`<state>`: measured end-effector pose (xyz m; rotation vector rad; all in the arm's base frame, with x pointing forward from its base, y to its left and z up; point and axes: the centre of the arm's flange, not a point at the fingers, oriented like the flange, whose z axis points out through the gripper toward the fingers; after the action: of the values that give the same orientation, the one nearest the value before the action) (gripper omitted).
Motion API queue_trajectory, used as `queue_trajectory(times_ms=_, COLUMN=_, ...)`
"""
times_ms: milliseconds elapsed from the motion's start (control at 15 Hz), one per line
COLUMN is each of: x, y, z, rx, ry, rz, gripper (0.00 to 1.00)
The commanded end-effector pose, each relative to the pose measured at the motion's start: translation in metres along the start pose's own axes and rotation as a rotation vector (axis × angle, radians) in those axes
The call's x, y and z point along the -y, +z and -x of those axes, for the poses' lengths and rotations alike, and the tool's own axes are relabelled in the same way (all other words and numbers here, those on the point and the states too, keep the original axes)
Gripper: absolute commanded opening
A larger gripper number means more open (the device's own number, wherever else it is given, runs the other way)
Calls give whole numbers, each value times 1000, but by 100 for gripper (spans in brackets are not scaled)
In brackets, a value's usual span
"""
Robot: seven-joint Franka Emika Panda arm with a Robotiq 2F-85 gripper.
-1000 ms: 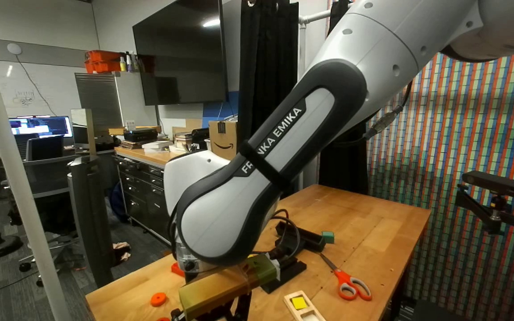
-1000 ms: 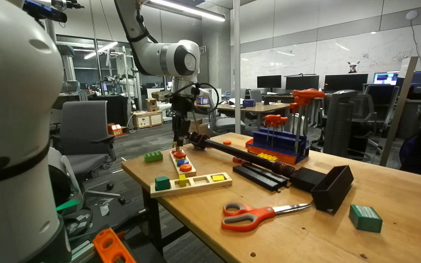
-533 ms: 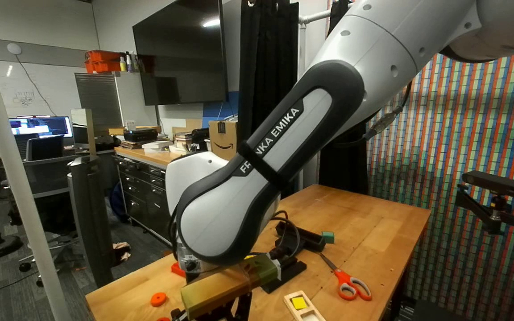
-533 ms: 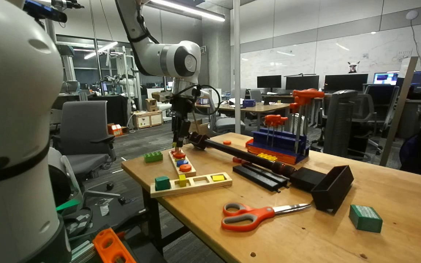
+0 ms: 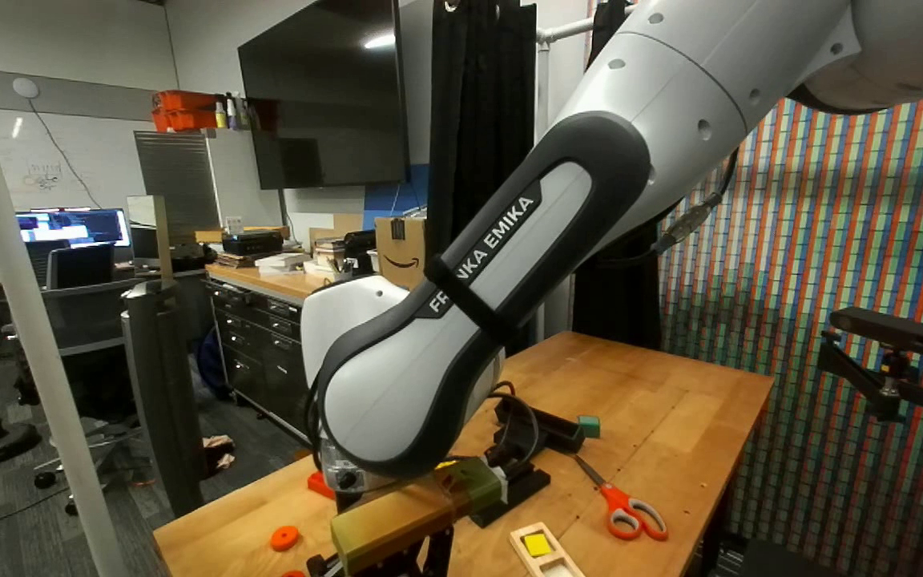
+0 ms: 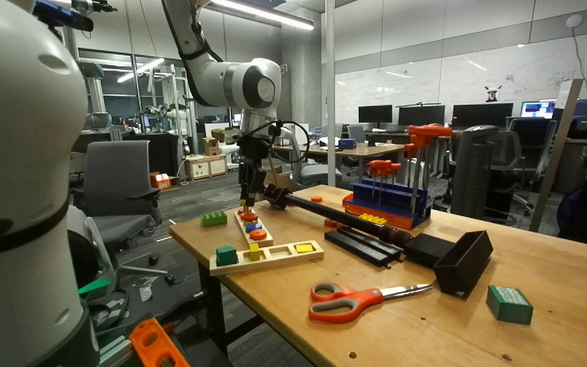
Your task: Take the round orange and yellow blocks from the table and put them on the third and fourth position from the right on the wooden board respectively
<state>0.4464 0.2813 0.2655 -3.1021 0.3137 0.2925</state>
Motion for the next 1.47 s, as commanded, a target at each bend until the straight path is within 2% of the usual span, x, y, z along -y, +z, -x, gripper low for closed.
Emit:
queue_trajectory(times_ms=0, x=-2, y=10, z=8, rx=7, ry=-30, rz=-5, gripper=19)
queue_trajectory(times_ms=67, x=-2, y=12, z=9, rx=1, ry=-33, rz=-2, gripper=67)
queue_trajectory(times_ms=133, x=-2, y=12, z=11, rx=-7, ry=-38, rz=6, gripper=68)
queue_trajectory(times_ms=400, x=-6, y=20, z=19, rx=-16, ry=-53, rz=25, gripper=98)
queue_trajectory(times_ms=867, x=-7, y=-3, z=12, rx=-137, ry=-122, rz=66, gripper=100)
queue_trajectory(times_ms=1133, x=-4, y=-44, z=9, rx=-244, ry=-159, rz=103, gripper=100)
queue_trajectory(times_ms=1400, x=-11, y=-93, z=19, rx=-299, ry=-150, rz=155, gripper=100)
